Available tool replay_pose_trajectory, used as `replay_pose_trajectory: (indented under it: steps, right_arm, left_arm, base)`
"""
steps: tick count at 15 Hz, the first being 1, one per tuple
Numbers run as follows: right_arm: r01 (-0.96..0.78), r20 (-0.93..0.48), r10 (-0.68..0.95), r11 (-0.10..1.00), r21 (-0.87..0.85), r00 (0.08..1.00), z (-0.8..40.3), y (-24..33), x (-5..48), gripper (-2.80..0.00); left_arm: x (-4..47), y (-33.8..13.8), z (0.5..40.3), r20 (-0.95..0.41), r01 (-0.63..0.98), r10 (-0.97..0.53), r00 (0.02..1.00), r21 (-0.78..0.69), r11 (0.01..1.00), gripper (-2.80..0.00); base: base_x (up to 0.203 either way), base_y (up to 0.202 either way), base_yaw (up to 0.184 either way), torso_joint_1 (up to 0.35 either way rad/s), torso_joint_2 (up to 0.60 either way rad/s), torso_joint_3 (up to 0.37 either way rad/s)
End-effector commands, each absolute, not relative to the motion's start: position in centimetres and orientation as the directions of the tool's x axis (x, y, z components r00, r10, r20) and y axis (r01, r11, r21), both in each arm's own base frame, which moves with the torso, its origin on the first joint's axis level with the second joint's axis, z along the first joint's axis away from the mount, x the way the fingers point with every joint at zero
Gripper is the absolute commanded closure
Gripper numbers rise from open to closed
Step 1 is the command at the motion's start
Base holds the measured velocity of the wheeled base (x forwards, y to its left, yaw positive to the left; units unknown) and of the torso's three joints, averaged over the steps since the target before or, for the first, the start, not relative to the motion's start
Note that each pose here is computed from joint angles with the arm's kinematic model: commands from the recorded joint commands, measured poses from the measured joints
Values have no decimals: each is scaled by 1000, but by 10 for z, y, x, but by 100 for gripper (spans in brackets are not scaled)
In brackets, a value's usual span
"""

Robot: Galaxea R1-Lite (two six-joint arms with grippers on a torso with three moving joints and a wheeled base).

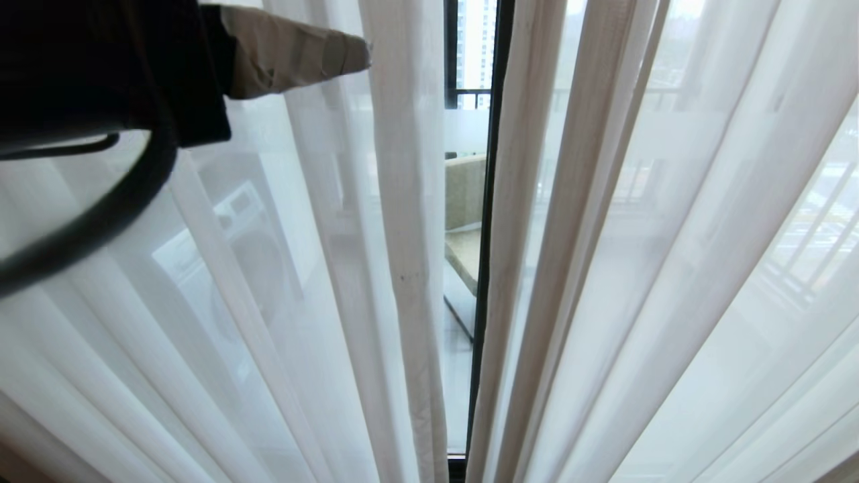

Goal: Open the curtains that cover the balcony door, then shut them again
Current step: Pull the inner curtains open on both sides

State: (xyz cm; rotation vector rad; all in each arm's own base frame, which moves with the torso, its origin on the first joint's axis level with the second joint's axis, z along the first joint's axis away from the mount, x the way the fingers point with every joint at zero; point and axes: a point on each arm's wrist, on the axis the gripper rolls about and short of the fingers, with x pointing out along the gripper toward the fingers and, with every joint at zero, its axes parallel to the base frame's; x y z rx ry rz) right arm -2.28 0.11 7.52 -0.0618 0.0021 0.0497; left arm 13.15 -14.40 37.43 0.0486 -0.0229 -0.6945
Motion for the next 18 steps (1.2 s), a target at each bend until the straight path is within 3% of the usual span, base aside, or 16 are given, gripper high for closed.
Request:
replay_pose_trajectory:
  steps: [1, 7, 18]
  right_arm:
    - [-51, -3, 51, 997, -63, 999, 75, 1, -23, 0]
    - [-51, -3, 51, 997, -63, 999, 75, 1, -23, 0]
    - [-51, -3, 51, 997, -63, 999, 75, 1, -23, 0]
  left_arm:
    - [145, -158, 375, 30, 606, -608, 793, 56, 793, -280]
    - [185, -187, 389, 115, 544, -549, 828, 74, 836, -280]
    - [247, -195, 411, 208, 401, -416, 885, 109, 909, -280]
  base:
    - [0, 0, 0, 0, 0, 0]
    - [0, 0, 0, 0, 0, 0]
    - [0, 0, 0, 0, 0, 0]
